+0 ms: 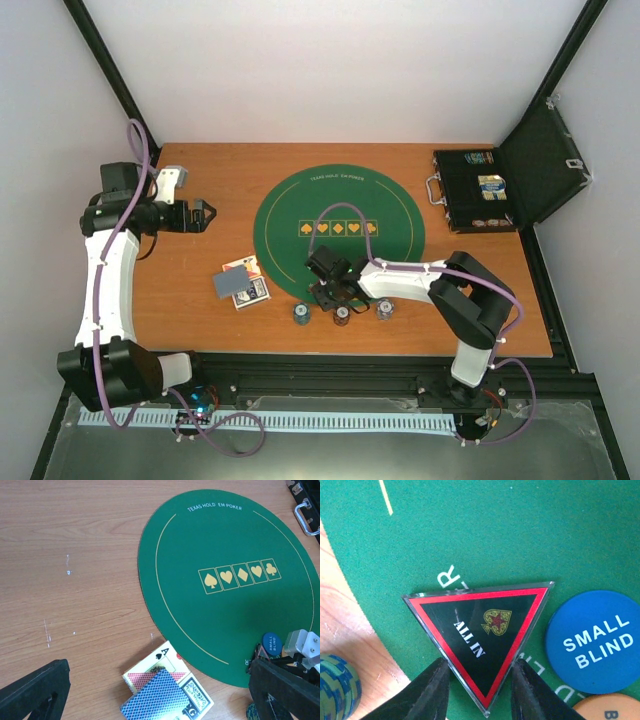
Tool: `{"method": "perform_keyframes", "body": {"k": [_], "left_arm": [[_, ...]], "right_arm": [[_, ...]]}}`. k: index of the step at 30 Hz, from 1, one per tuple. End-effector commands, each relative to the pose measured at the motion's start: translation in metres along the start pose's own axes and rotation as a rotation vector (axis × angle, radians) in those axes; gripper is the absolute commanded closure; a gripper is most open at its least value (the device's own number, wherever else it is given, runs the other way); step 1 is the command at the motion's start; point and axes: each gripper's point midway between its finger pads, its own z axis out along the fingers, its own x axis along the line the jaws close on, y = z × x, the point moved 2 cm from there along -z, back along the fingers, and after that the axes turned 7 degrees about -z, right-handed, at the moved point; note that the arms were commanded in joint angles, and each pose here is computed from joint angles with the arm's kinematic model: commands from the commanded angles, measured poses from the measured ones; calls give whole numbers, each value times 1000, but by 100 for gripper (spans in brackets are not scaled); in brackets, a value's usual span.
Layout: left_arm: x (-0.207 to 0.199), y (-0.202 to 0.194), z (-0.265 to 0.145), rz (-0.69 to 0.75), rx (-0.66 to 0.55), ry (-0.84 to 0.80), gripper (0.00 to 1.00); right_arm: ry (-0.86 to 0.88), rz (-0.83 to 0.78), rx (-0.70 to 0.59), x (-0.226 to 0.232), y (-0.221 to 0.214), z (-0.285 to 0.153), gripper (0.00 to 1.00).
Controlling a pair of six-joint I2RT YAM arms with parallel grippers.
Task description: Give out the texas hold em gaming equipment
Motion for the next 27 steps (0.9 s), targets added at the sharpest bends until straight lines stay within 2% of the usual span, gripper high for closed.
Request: {"method": "perform_keyframes", "body": {"k": [1,8,18,27], "left_arm": [[-8,10,-12,10,-34,-17,0],[-9,9,-12,11,-30,-23,0],[-17,4,-15,58,1,-63,0],[-5,2,-10,59,118,-17,0]], "right_arm": [[-5,2,17,3,-4,7,68],[-28,-1,1,4,15,16,73],[-36,-7,-15,-7,70,47,74],[-33,11,-48,-20,129,75,72]]}}
